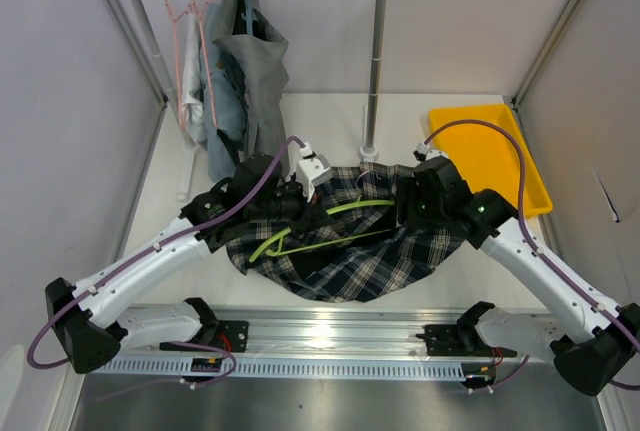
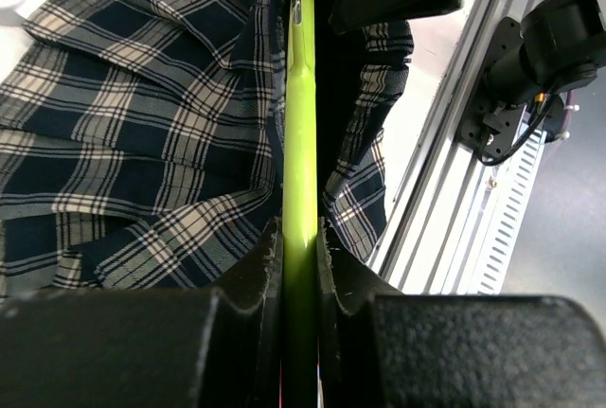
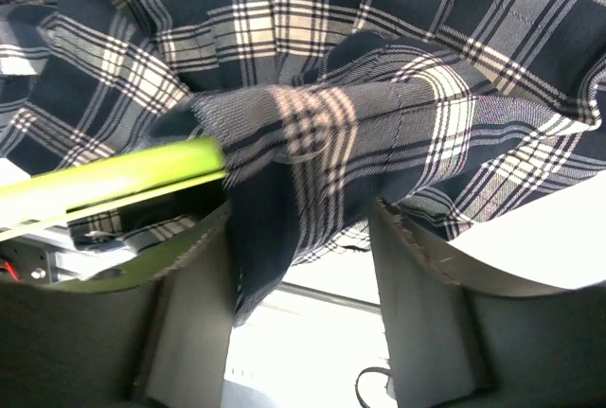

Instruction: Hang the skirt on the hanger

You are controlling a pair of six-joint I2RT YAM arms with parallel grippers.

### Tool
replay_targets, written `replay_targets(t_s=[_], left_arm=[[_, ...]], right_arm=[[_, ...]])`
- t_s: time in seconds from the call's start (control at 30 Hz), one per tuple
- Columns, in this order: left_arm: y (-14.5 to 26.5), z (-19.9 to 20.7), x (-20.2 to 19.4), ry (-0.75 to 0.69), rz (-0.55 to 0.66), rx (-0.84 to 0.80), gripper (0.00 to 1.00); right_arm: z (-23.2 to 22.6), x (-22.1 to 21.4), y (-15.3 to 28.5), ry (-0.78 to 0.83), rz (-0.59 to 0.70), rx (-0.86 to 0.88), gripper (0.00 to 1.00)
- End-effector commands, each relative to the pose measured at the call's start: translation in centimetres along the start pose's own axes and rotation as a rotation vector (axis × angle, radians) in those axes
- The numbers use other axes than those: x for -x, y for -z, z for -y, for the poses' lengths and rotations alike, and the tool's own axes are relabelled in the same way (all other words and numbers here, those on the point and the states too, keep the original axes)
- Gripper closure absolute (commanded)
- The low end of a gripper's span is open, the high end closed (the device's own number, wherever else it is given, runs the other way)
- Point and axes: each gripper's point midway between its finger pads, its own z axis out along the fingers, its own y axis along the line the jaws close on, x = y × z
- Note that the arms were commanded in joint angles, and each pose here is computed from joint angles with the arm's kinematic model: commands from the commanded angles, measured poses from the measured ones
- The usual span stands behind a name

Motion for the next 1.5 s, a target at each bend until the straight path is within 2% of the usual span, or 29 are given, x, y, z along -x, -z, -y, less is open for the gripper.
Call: replay_targets(t_s=[0.0, 0.2, 0.37, 0.53, 0.7, 0.97, 1.07, 1.2, 1.47], left_arm=[[-0.8, 0.5, 2.3, -0.013, 0.104, -0.029, 1.00], [-1.7, 0.0, 1.1, 0.000, 0.077, -0.024, 1.00], [-2.1, 0.0, 1.0, 0.001, 0.077, -0.029, 1.00], [-2.5, -0.1, 1.0, 0.005, 0.074, -0.033, 1.00], [-2.7, 0.0, 0.9, 0.009, 0.066, -0.041, 1.00], [-2.7, 0.0, 0.8, 0.003, 0.059, -0.044, 1.00], [-2.7, -0.1, 0.8, -0.001, 0.056, -0.043, 1.00], [-2.8, -0.1, 0.8, 0.001, 0.056, -0.043, 1.00], [-2.9, 0.1, 0.7, 0.004, 0.058, -0.052, 1.00]], right_arm=[[-0.7, 1.6, 1.3, -0.016, 0.090, 0.046, 0.39], [-1.4, 2.9, 3.9, -0.025, 0.195, 0.122, 0.37], [-4.5, 3.1, 5.3, 0.005, 0.253, 0.292, 0.38], [-7.7, 3.3, 5.8, 0.051, 0.302, 0.353, 0.38], [-8.9, 4.1, 4.3, 0.066, 0.339, 0.285, 0.36], [-9.6, 5.6, 1.8, 0.050, 0.387, 0.211, 0.39], [-9.7, 5.8, 1.5, 0.047, 0.397, 0.208, 0.42], [-9.9, 5.7, 1.3, 0.041, 0.405, 0.206, 0.52], [-9.9, 5.0, 0.3, 0.038, 0.403, 0.185, 0.52]])
